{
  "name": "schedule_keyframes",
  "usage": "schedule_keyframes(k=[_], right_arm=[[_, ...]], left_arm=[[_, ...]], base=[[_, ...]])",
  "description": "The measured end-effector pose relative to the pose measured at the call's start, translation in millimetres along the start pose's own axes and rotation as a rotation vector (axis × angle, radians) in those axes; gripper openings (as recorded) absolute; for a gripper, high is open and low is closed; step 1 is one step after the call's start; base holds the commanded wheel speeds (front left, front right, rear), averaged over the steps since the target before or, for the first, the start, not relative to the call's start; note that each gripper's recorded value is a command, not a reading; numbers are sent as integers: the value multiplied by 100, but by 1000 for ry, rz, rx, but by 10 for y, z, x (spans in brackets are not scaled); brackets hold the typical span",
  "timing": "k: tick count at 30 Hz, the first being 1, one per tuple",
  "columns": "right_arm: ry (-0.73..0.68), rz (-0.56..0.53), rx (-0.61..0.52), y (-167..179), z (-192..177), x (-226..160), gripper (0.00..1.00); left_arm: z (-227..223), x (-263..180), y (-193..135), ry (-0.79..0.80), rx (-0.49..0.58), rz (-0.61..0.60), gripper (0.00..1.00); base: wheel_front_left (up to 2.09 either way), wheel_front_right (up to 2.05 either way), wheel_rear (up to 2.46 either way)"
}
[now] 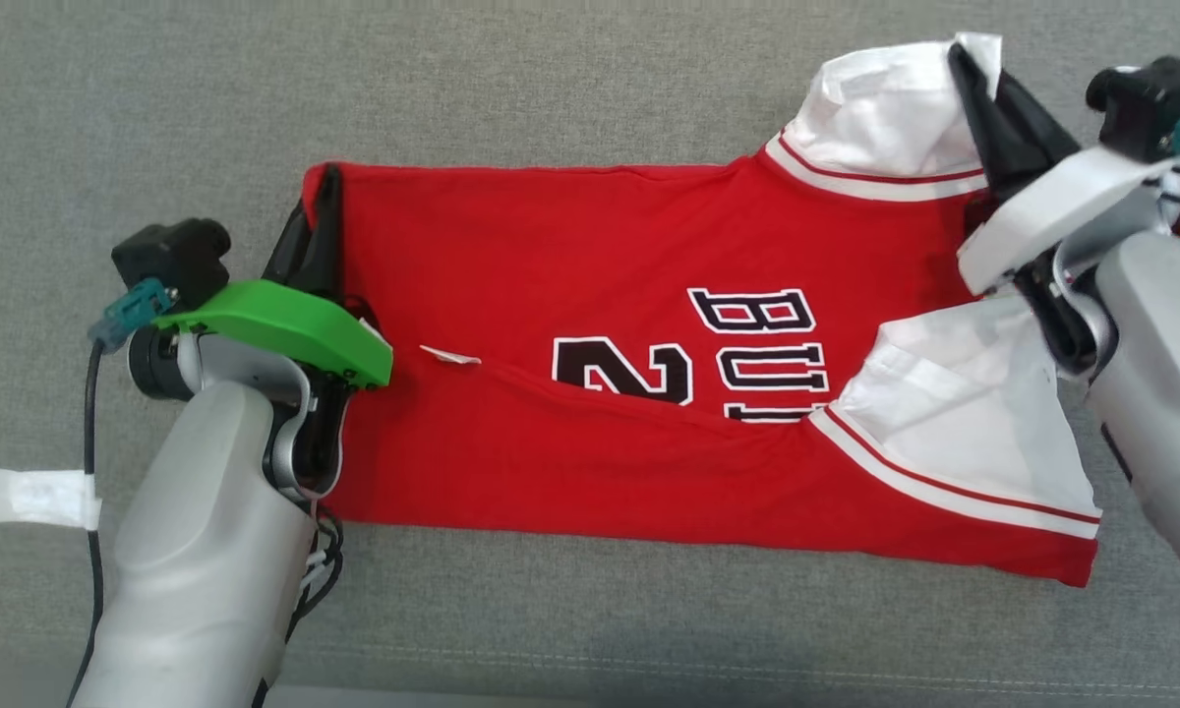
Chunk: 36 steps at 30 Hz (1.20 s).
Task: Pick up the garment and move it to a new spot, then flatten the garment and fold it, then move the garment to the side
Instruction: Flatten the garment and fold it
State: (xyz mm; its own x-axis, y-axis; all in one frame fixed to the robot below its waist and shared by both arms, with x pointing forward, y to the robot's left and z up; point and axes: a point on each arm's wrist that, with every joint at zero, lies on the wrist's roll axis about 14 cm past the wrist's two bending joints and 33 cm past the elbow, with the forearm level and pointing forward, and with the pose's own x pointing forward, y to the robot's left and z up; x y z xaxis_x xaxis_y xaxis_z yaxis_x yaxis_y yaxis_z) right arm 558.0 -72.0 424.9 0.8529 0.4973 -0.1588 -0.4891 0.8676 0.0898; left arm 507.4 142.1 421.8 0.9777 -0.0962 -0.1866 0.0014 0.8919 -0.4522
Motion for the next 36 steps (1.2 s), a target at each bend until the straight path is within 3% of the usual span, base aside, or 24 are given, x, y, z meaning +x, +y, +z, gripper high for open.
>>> schedule_keyframes(k=[7,12,20,32,33,34,35,36], right_arm=[[8,2,43,220,-129,-430,0],[19,-44,67,194,-145,-759,0],[-141,-55,60,284,362,-1107,0],[19,-106,96,377,-294,-1680,2],[27,-102,93,393,-320,-1693,25],[33,-98,88,406,-342,-1704,41],[42,-94,79,417,-366,-1719,66],[51,-91,67,426,-395,-1739,100]], left_arm=[[-59,-316,51,2,-33,15,0],[-113,-584,89,0,-94,45,0],[66,-881,51,-79,-146,50,0],[-369,-1153,24,29,-171,63,0],[-387,-1167,24,34,-172,63,0],[-414,-1185,32,41,-173,67,18],[-436,-1205,40,46,-174,70,41],[-451,-1221,51,50,-176,74,77]], base=[[0,0,0],[0,0,0],[0,0,0],[0,0,0],[0,0,0],[0,0,0],[0,0,0],[0,0,0]])
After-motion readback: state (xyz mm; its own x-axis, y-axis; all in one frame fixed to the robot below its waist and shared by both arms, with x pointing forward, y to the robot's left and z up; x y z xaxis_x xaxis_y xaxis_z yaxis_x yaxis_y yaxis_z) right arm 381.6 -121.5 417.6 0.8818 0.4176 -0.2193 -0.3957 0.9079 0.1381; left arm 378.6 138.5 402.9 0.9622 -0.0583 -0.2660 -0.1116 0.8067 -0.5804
